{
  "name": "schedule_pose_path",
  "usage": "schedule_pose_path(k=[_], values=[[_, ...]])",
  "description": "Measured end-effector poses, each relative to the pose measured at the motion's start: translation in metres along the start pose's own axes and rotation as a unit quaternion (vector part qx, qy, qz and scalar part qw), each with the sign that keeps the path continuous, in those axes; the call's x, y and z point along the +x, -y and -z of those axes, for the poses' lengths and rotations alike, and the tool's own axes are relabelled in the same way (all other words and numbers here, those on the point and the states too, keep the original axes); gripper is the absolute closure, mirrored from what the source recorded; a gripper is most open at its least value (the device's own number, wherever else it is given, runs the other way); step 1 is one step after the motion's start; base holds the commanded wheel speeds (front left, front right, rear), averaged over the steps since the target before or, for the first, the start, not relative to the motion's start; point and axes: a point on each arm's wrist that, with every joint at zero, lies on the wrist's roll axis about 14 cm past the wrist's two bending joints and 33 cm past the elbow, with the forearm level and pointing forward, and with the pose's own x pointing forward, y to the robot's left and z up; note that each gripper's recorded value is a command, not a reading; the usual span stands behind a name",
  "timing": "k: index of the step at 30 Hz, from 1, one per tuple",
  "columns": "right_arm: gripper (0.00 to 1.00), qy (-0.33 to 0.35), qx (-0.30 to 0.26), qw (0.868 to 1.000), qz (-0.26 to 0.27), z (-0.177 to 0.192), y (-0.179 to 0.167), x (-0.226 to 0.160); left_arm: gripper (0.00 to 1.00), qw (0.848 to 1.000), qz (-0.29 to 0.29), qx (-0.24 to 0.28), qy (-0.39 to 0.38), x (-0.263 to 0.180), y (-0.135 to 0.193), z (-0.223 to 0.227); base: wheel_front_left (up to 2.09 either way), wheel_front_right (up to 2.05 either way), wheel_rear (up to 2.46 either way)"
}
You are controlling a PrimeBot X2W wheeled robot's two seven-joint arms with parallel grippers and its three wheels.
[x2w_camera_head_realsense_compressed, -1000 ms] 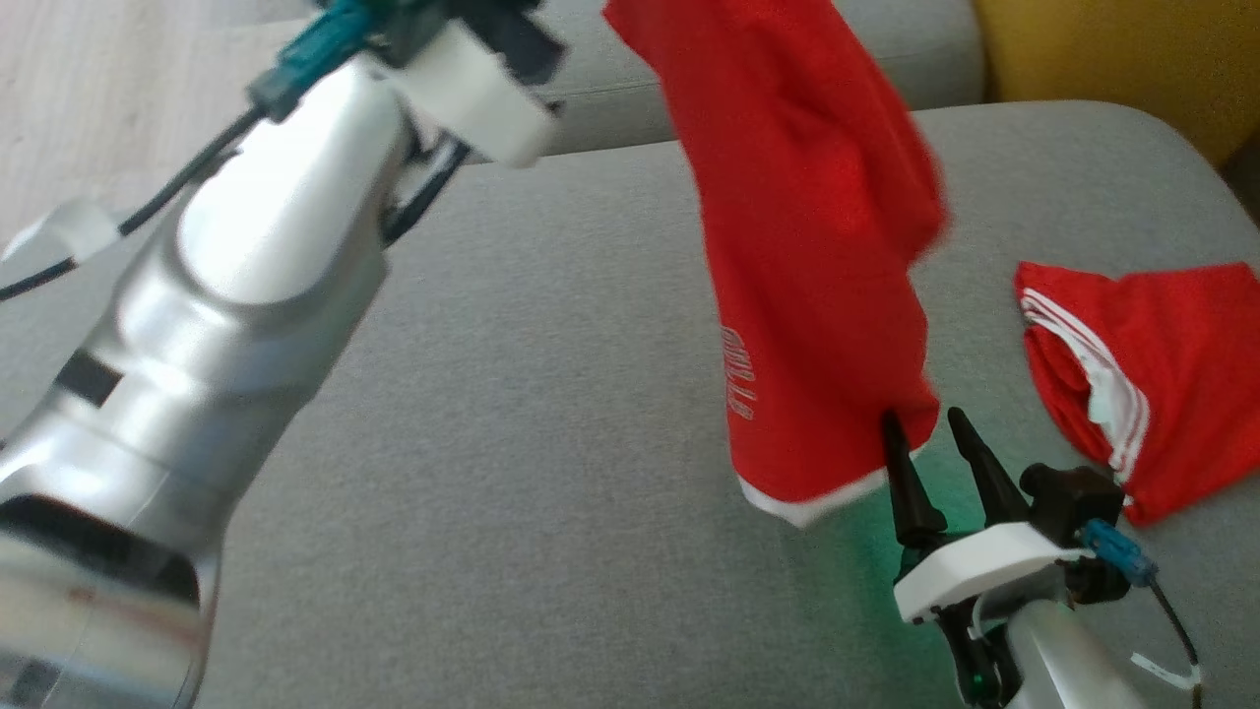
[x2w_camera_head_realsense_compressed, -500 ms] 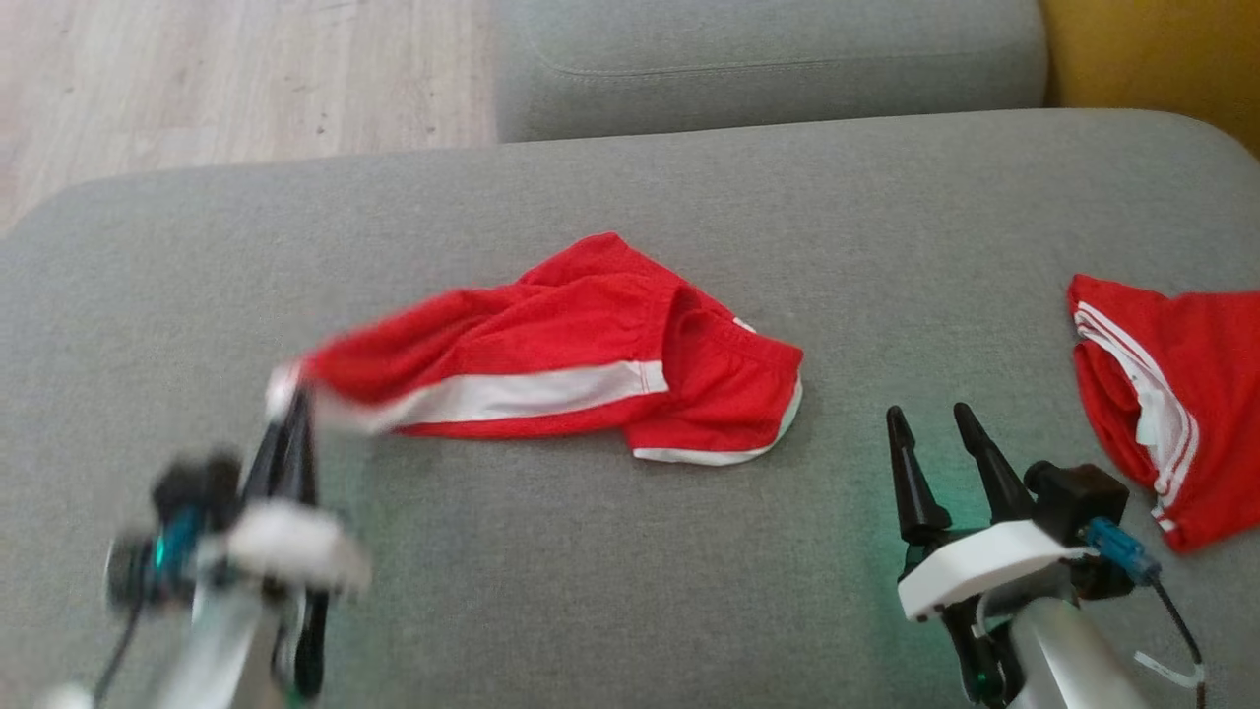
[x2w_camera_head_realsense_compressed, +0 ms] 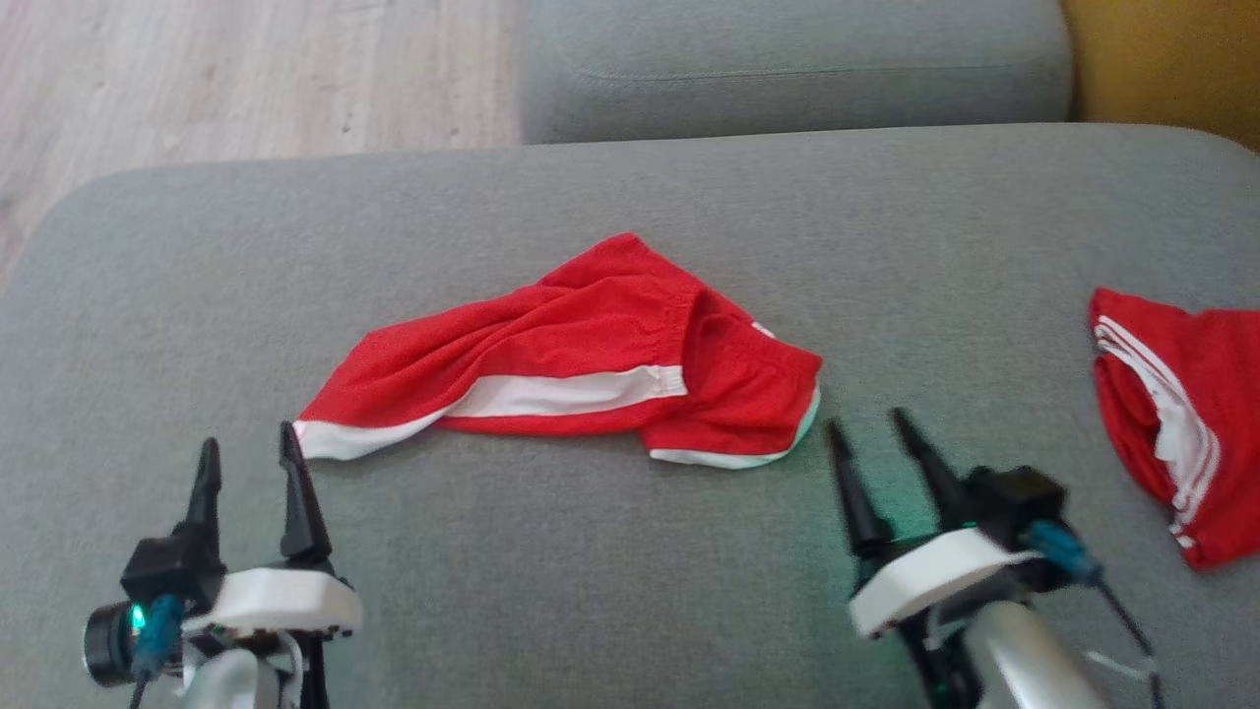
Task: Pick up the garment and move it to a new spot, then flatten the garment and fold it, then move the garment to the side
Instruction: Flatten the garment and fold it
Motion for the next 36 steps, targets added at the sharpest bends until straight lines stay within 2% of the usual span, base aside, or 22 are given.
schedule_pose_path(k=[5,7,11,19,26,27,29,36], values=[[0.00,-0.027,-0.007,0.997,-0.075,0.014,-0.046,0.013,0.00,1.000,0.004,-0.003,0.003,-0.008,-0.003,0.001,0.00,0.00,0.00],[0.00,-0.040,-0.024,0.992,-0.114,0.017,-0.067,0.031,0.00,1.000,0.004,-0.003,0.001,-0.013,-0.005,0.003,0.00,0.00,0.00],[0.00,-0.050,-0.039,0.987,-0.149,0.016,-0.086,0.056,0.00,1.000,0.000,0.002,-0.005,-0.020,-0.011,0.007,0.00,0.00,0.00],[0.00,-0.115,-0.033,0.980,-0.161,0.053,-0.092,0.072,0.00,1.000,-0.011,-0.021,-0.014,-0.027,-0.015,0.014,0.00,0.00,0.00],[0.01,-0.115,-0.023,0.978,-0.174,0.053,-0.100,0.079,0.00,0.999,-0.009,-0.023,-0.025,-0.026,-0.011,0.020,0.00,0.00,0.00],[0.37,-0.113,-0.020,0.978,-0.174,0.052,-0.100,0.079,0.00,0.999,-0.010,-0.024,-0.025,-0.026,-0.011,0.021,0.00,0.00,0.00],[1.00,-0.112,-0.016,0.978,-0.175,0.051,-0.101,0.078,0.00,0.999,-0.010,-0.026,-0.026,-0.025,-0.010,0.021,0.00,0.00,0.00],[1.00,-0.091,-0.001,0.984,-0.155,0.036,-0.091,0.074,0.00,0.999,0.005,-0.028,-0.021,-0.021,0.000,0.018,0.00,0.00,0.00]])
